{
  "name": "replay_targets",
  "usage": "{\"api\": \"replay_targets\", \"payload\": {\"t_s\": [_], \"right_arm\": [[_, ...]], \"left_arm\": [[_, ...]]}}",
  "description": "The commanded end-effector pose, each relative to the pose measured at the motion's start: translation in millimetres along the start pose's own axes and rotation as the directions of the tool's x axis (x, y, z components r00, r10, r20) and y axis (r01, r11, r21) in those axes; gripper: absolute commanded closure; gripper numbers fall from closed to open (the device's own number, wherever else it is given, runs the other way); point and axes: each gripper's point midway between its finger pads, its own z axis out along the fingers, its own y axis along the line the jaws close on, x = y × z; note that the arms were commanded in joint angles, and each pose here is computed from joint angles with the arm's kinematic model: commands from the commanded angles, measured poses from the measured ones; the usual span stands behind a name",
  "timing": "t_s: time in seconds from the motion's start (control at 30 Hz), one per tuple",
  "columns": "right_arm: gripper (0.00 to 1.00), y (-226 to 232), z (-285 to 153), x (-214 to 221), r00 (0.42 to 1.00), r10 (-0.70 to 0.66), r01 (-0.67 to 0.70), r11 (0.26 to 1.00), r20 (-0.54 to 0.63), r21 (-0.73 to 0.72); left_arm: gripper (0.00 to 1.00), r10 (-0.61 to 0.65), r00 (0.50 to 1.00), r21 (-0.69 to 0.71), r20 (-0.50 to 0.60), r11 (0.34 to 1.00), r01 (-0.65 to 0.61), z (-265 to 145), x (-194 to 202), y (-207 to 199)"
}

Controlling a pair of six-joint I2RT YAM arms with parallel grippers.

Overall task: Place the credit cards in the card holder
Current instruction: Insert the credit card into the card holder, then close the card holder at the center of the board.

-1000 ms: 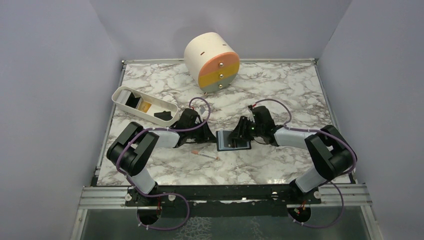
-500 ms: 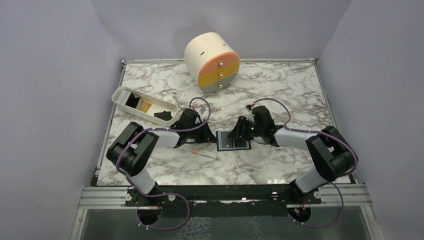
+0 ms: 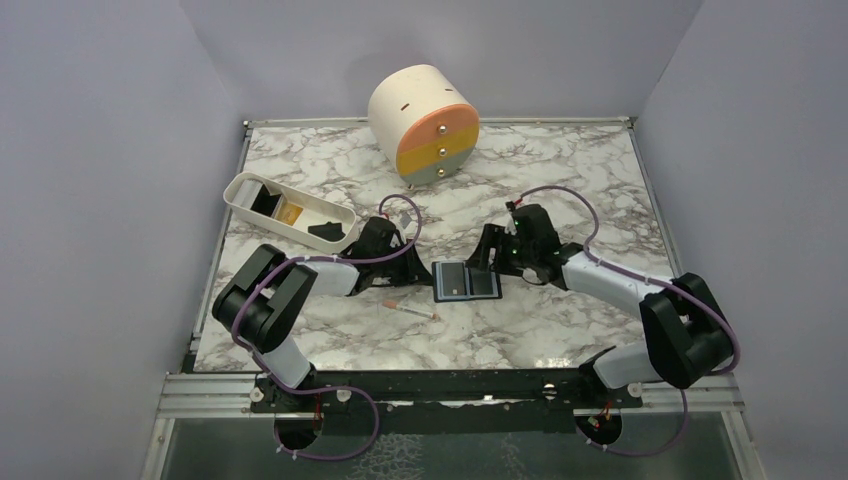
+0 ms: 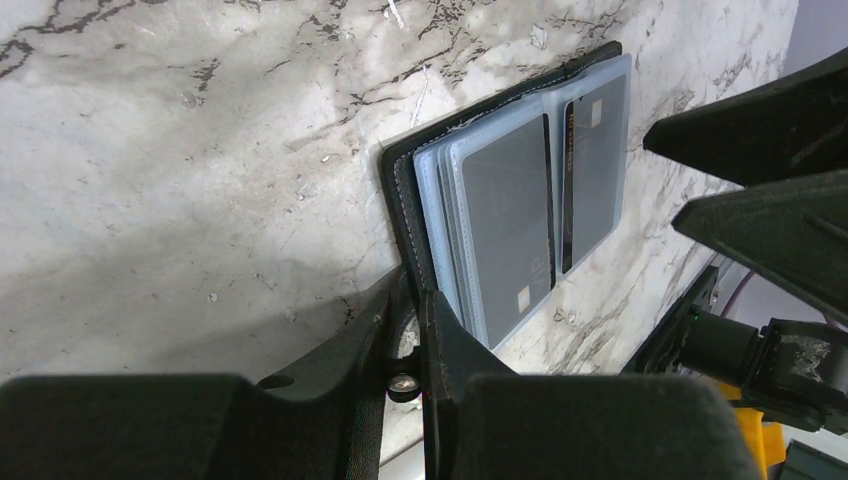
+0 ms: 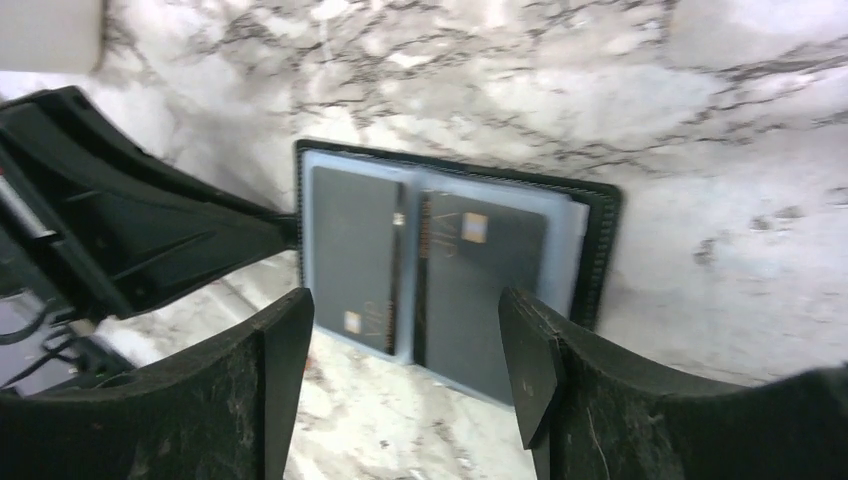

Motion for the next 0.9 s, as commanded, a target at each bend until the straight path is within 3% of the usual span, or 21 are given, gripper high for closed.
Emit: {"api": "replay_targets", "payload": {"t_s": [0.0, 0.27, 0.87], "right_arm": [[0.27, -27, -6, -1, 1.0, 0.01, -0.011, 0.995, 0.016, 0.097], [0.09, -43, 2, 8, 0.999, 0.037, -0.037, 0.992, 0.004, 0.124], [0.11, -3, 2, 13, 0.999, 0.04, -0.041, 0.992, -0.014, -0.12]], "left_arm": [[1.0, 0.04, 0.999, 0.014, 0.019, 0.999, -0.04, -4, -2, -6], [1.0, 0.04, 0.999, 0.013, 0.018, 0.999, -0.04, -5, -1, -5], [1.0, 0.041, 0.999, 0.016, 0.013, 0.999, -0.041, -4, 0, -6]]}}
